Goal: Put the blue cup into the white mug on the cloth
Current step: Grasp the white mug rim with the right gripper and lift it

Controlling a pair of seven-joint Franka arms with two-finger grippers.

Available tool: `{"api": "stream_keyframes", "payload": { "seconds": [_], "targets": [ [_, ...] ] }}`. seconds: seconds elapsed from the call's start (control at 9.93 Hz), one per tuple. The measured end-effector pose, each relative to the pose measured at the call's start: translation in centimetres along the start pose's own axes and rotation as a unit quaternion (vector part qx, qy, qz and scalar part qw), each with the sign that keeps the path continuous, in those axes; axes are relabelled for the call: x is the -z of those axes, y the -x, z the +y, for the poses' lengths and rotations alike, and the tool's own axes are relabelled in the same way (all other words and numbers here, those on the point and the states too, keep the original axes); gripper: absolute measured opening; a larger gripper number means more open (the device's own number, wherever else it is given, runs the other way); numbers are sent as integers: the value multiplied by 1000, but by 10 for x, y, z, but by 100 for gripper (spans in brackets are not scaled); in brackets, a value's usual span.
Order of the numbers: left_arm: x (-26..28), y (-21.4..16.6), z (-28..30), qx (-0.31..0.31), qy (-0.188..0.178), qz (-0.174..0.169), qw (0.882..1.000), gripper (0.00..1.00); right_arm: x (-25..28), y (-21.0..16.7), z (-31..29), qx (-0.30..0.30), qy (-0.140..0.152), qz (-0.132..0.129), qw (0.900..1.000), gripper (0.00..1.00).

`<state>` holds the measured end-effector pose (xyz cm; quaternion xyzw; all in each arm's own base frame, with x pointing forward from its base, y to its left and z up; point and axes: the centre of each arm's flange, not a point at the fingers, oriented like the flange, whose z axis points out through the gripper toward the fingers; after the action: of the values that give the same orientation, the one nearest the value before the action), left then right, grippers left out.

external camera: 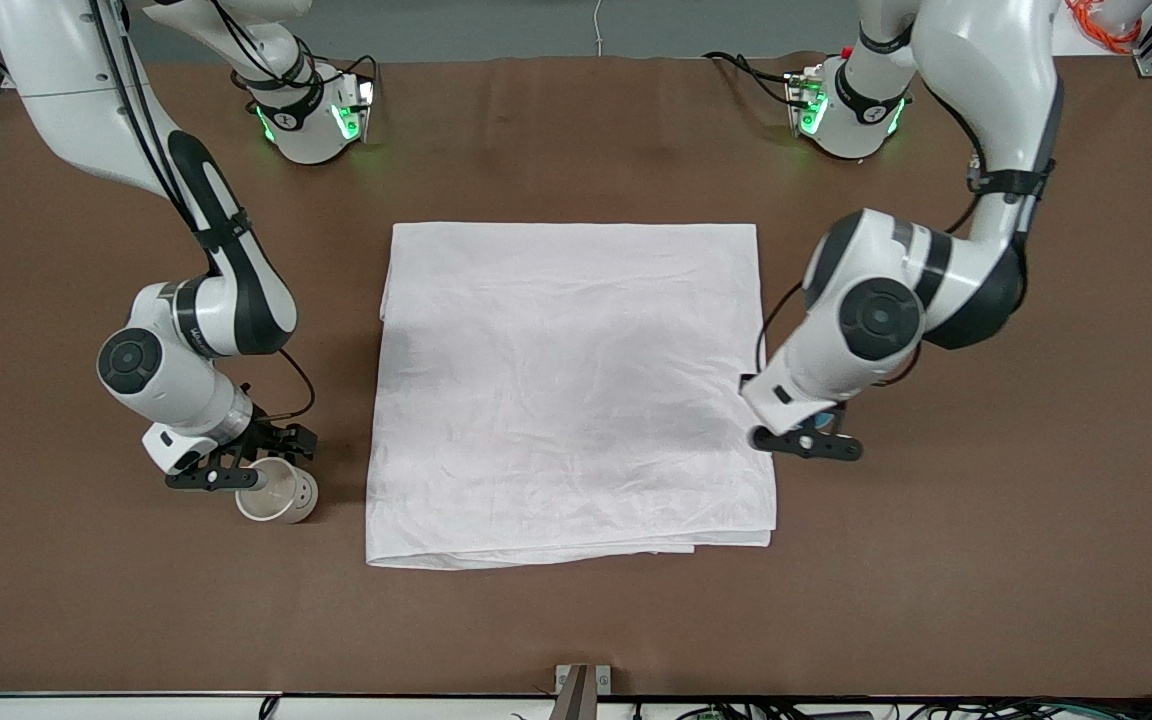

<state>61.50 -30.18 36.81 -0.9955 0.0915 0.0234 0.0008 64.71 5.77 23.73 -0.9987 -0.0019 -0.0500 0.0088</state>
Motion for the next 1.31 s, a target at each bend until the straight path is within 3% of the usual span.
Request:
{"api": "stream_keyframes", "payload": {
  "seconds": [0.1,0.5,0.6,1.11,1.31],
  "targets": [
    [1,-1,8,-4,1,2,1000,4,0,-1,1,0,1,1,1000,94],
    [0,-6,-3,4,1,3,1000,4,2,-4,1,-13,4,4,1000,33],
    [-1,-6,-3,4,0,2,1000,4,2,-4,1,-14,4,3,1000,22],
    [3,-10,-12,11,2,7,1000,4,5,-5,2,-15,5,-4,1000,19],
    [5,-12,-16,14,2,9,1000,4,33,-11,-7,-38,5,-13,999,19]
  ]
}}
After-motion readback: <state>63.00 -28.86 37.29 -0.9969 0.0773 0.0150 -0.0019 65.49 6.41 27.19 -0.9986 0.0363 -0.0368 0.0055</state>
